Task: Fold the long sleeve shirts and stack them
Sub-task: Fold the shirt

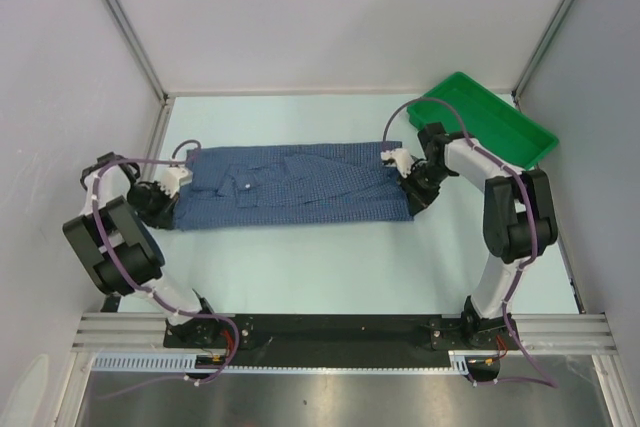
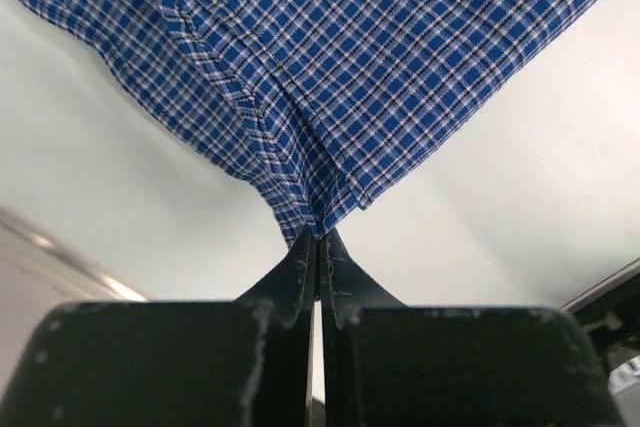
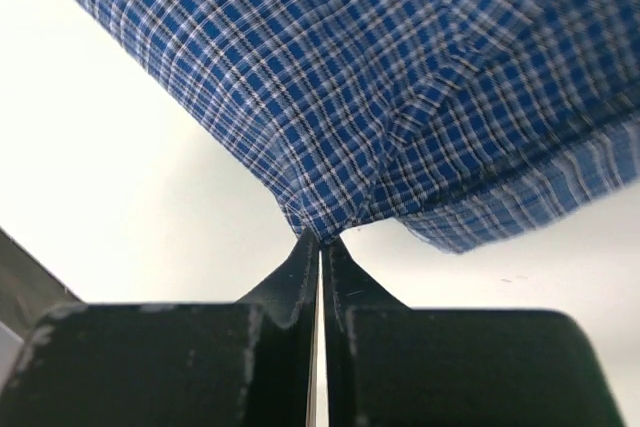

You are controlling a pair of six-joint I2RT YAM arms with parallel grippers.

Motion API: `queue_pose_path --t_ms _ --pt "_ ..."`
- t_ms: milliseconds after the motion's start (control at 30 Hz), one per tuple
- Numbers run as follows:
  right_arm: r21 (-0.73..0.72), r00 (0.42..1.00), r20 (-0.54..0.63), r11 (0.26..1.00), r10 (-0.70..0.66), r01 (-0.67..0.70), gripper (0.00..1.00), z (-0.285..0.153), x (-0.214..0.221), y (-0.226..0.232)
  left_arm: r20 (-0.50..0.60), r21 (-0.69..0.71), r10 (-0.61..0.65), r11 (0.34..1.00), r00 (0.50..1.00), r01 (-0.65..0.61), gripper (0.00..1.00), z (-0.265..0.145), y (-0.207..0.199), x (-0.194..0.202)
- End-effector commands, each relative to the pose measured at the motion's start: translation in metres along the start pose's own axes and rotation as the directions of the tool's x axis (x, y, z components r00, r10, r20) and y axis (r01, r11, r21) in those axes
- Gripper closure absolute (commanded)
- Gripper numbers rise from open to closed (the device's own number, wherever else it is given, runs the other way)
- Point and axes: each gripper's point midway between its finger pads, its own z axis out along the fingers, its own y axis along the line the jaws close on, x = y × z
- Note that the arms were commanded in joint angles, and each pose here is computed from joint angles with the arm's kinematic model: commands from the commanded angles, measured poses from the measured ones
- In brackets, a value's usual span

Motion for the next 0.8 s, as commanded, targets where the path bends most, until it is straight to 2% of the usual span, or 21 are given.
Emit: queue_pose_path --t_ms 0,33,67,133,200,300,333,367,467,500,600,767 --pt "-0.03 0.99 -0.137 0.999 -0.033 0.029 0.94 0.005 0.037 0.011 -0.104 0.019 0.107 0.994 0.989 -0.106 1.0 0.003 -0.015 0.028" --pt "-0.044 0.987 -0.157 0.999 -0.026 0.019 0.86 0.008 0.044 0.012 -0.13 0.007 0.11 0.994 0.985 -0.11 0.93 0.006 -0.013 0.035" --pt "-0.051 0.985 -0.173 0.999 -0.024 0.015 0.69 0.009 0.047 0.013 -0.148 0.021 0.104 0.995 0.984 -0.101 0.69 0.012 -0.018 0.043" --pt "-0.065 0.983 -0.181 0.998 0.002 -0.014 0.54 0.001 0.054 0.015 -0.152 0.003 0.097 0.995 0.984 -0.098 0.54 0.01 -0.017 0.047" --pt "-0.046 0.989 -0.143 0.998 0.034 -0.041 0.52 -0.017 0.052 0.014 -0.128 -0.005 0.088 0.996 0.988 -0.089 0.49 0.002 -0.016 0.042" --pt "-0.005 0.997 -0.037 0.997 0.071 -0.071 0.52 -0.04 0.029 0.015 -0.033 -0.024 0.082 0.996 0.996 -0.083 0.4 -0.014 -0.01 0.016" --pt "-0.002 0.997 -0.007 0.997 0.078 -0.078 0.51 -0.044 0.021 0.018 0.002 -0.052 0.089 0.995 0.996 -0.089 0.31 -0.022 -0.004 0.003" --pt "0.012 0.993 0.042 0.994 0.11 -0.111 0.5 -0.045 0.009 0.018 0.043 -0.05 0.095 0.994 0.995 -0.093 0.27 -0.023 -0.006 -0.008" --pt "0.084 0.988 0.104 0.989 0.114 -0.122 0.5 -0.036 -0.014 0.013 0.073 -0.055 0.137 0.99 0.988 -0.133 0.22 -0.022 -0.013 -0.03" --pt "0.088 0.98 0.114 0.981 0.163 -0.174 0.52 -0.032 -0.017 0.012 0.076 -0.051 0.167 0.985 0.983 -0.164 0.22 -0.017 -0.018 -0.041" --pt "0.074 0.965 0.119 0.967 0.235 -0.244 0.57 -0.011 -0.025 0.002 0.097 -0.067 0.214 0.976 0.972 -0.208 0.21 -0.007 -0.031 -0.06" --pt "0.059 0.962 0.08 0.962 0.262 -0.267 0.6 0.019 -0.025 -0.004 0.102 -0.028 0.225 0.974 0.969 -0.223 0.23 0.013 -0.043 -0.073"
